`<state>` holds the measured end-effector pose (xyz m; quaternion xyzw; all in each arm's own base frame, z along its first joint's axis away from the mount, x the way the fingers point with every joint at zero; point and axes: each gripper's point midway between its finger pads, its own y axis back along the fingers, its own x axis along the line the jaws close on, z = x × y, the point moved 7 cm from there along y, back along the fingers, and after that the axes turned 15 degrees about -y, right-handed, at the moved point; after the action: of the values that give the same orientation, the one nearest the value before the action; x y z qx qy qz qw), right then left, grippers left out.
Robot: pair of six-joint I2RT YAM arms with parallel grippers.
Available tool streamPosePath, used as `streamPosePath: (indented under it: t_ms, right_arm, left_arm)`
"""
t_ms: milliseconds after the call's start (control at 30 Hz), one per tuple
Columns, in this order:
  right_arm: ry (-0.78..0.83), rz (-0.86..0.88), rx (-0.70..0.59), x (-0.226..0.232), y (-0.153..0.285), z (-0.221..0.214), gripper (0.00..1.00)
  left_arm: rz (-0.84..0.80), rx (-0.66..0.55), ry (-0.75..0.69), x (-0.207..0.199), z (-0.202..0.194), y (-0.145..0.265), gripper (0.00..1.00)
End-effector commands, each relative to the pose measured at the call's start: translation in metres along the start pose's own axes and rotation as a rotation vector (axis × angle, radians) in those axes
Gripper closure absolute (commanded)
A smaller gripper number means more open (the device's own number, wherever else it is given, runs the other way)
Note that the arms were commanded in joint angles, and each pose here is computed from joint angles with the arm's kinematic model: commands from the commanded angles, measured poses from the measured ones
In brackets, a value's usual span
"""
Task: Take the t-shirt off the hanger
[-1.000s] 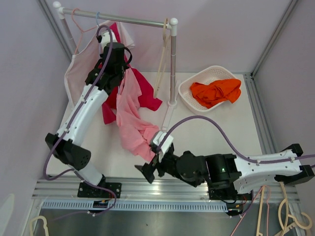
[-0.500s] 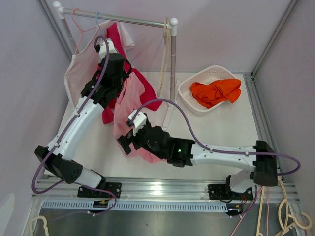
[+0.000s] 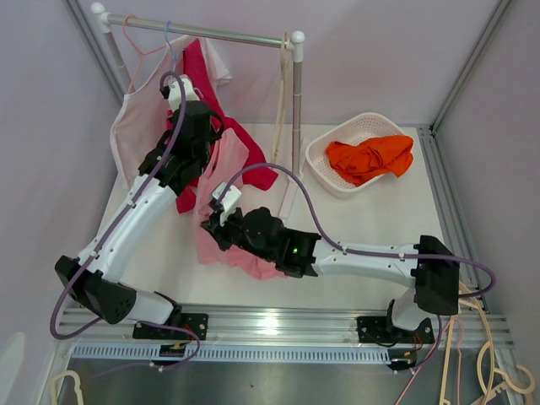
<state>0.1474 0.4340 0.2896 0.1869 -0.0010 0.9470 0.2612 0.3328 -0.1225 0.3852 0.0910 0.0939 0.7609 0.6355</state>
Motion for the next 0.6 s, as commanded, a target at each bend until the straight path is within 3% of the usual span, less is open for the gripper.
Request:
streamPosePath:
  t_ms: [0, 133, 267, 400, 567]
  right_arm:
    - [-0.013, 0.079, -0.08, 0.021, 0.022, 0.029, 1.0]
    - [0.004, 0.182, -0.037, 0.061, 0.074, 0.034, 1.0]
    - [-0.057, 0.322, 0.078, 0.123, 0.144, -0.007, 1.0]
    - [-0.134, 0.241, 0.196, 0.108, 0.165, -0.057, 1.0]
    - [-0.138, 0.134, 0.137, 0.08, 0.159, -0.047, 1.0]
  left_arm:
    - [-0.022, -0.054, 0.066, -0.013, 0.011, -0.012, 0.99]
    - [-0.014, -0.053, 0.044, -0.029, 0.013, -0.045, 0.99]
    - [0.022, 0.015, 0.027, -0.034, 0.013, -0.093, 0.99]
    - [0.011, -0.039, 0.049, -0.036, 0.046, -0.101, 0.99]
    - [-0.033, -0.033, 0.059, -0.03, 0.056, -0.078, 0.99]
